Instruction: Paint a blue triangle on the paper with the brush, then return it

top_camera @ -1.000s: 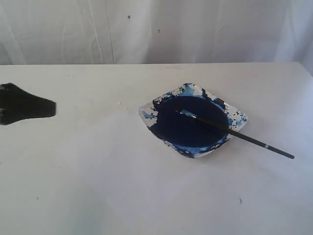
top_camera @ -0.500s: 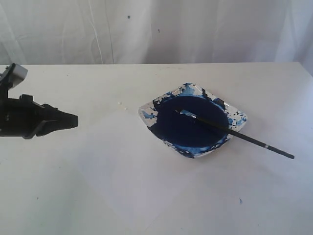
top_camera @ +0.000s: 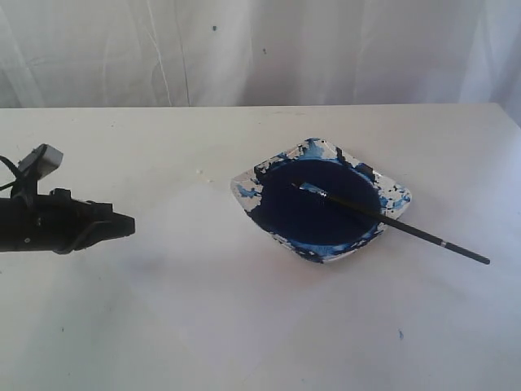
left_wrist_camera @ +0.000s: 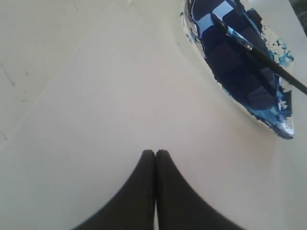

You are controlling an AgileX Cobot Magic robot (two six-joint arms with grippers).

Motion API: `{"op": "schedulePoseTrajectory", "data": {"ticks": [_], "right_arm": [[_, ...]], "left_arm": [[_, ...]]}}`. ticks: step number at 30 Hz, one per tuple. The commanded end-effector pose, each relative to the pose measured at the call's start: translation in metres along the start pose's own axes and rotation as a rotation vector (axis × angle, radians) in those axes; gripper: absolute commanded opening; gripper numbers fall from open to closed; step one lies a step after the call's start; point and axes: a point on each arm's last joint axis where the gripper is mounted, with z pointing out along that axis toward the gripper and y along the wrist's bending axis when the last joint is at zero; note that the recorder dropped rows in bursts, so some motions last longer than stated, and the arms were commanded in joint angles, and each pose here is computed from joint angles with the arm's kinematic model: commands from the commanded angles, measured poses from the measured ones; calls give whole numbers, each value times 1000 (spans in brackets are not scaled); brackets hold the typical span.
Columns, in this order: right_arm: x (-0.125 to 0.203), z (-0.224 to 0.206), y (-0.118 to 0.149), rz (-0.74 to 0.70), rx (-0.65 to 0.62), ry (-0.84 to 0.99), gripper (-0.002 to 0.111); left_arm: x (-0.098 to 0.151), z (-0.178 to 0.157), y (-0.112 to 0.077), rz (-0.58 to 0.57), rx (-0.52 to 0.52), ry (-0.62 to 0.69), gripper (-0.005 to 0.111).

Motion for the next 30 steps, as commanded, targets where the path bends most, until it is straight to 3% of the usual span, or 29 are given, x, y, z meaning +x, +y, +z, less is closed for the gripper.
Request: {"op": "schedulePoseTrajectory", "data": {"ticks": [1,12,16,30], "right_arm": [[1,0,0,-2,-2,-1,0],[1,0,0,-2,-2,-1,0],[1,0,0,-2,-2,-1,0],[1,0,0,-2,-2,-1,0]], "left_arm": [[4,4,3,55,8,-2,0],[8,9,11,168,-22,25,0],[5,9,16,178,-70,30,0],[-3,10,16,199,-81,15,0]]}}
